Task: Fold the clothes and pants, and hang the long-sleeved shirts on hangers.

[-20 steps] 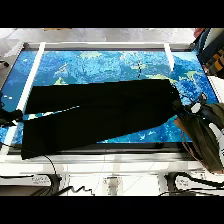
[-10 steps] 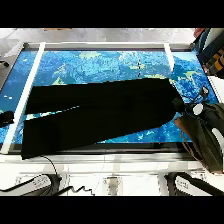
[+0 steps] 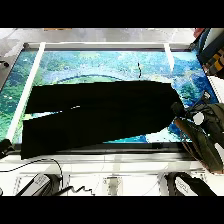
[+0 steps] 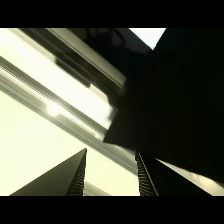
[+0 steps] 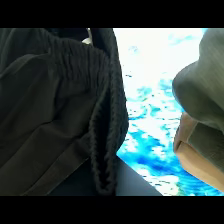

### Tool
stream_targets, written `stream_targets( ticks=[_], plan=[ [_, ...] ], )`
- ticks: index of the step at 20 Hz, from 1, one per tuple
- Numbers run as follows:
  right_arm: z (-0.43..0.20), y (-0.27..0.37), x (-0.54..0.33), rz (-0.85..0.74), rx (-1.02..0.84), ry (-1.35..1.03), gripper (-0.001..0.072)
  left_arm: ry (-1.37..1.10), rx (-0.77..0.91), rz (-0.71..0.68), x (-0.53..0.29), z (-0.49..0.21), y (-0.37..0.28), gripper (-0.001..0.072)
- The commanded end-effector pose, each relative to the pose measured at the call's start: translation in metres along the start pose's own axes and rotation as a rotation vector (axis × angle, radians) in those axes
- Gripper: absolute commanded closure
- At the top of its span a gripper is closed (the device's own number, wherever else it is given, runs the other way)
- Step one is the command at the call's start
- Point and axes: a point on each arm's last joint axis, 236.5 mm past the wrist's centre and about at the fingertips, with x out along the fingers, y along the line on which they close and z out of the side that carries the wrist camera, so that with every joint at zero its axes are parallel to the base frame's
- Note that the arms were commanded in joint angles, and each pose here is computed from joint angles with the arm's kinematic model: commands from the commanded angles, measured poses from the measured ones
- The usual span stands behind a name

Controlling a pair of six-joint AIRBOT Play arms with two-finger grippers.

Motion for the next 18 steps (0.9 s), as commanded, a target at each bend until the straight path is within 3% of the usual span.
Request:
stream_targets(
  ticks=[1, 2, 3, 6, 8, 12, 13, 14, 17, 18],
  plan=[
    [-0.002, 0.0, -0.002, 0.0, -0.008, 0.004, 0.069, 0.062, -0.053, -0.12, 0.028, -0.038, -0.008, 0.0317],
    [-0.002, 0.0, -0.002, 0.0, -0.008, 0.004, 0.069, 0.082, -0.074, -0.129, 0.035, -0.046, -0.007, 0.0184],
    [-0.002, 0.0, -0.002, 0.0, -0.008, 0.004, 0.069, 0.094, -0.095, -0.135, 0.043, -0.052, -0.006, -0.0013],
    [-0.002, 0.0, -0.002, 0.0, -0.009, 0.003, 0.069, 0.091, -0.116, -0.153, 0.054, -0.053, -0.009, 0.0015],
    [-0.002, 0.0, -0.002, 0.0, -0.009, 0.003, 0.069, 0.023, -0.155, -0.195, 0.053, -0.035, -0.019, 0.014],
    [-0.003, 0.0, -0.002, -0.001, -0.009, 0.005, 0.069, -0.026, -0.217, -0.247, 0.065, -0.025, -0.031, 0.0143],
    [-0.003, -0.001, -0.002, -0.002, -0.009, 0.006, 0.069, -0.025, -0.219, -0.245, 0.069, -0.025, -0.031, 0.0184],
    [-0.003, -0.001, -0.002, -0.003, -0.009, 0.008, 0.069, -0.031, -0.223, -0.244, 0.072, -0.023, -0.031, 0.0293],
    [-0.007, -0.003, -0.003, -0.012, -0.009, 0.028, 0.069, -0.093, -0.241, -0.251, 0.07, -0.006, -0.033, 0.0702],
    [-0.009, -0.003, -0.005, -0.014, -0.012, 0.034, 0.069, -0.136, -0.249, -0.274, 0.065, 0.006, -0.037, 0.0699]
  ],
)
